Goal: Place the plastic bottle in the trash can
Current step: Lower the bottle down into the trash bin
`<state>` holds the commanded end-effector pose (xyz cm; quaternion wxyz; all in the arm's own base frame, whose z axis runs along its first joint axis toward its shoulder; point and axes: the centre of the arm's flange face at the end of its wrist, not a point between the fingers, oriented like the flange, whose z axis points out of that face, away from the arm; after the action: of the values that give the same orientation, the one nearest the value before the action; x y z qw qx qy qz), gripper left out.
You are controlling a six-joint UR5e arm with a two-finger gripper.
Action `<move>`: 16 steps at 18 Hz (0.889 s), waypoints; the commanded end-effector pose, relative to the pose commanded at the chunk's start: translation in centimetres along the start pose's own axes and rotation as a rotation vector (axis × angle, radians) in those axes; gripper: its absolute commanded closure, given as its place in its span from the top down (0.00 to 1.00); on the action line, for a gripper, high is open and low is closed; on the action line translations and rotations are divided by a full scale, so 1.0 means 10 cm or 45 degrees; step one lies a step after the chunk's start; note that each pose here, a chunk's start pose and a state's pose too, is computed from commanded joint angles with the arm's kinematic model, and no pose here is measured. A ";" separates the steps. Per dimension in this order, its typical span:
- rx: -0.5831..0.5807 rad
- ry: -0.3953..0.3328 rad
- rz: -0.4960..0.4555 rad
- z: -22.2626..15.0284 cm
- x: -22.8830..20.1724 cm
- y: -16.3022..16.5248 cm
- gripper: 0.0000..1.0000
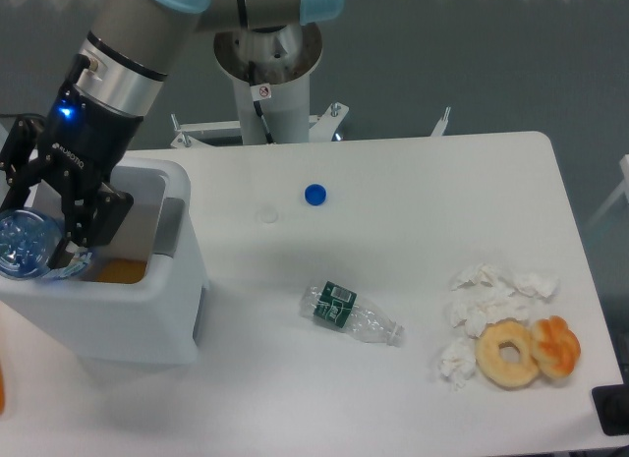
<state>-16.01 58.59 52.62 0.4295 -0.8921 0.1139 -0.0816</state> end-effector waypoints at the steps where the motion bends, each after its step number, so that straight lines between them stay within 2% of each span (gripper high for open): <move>1: -0.008 0.005 -0.005 0.02 0.01 0.04 0.84; 16: -0.059 0.034 -0.043 0.02 0.24 0.38 0.84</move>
<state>-14.15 55.78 49.63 0.4058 -0.9024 0.1062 -0.0982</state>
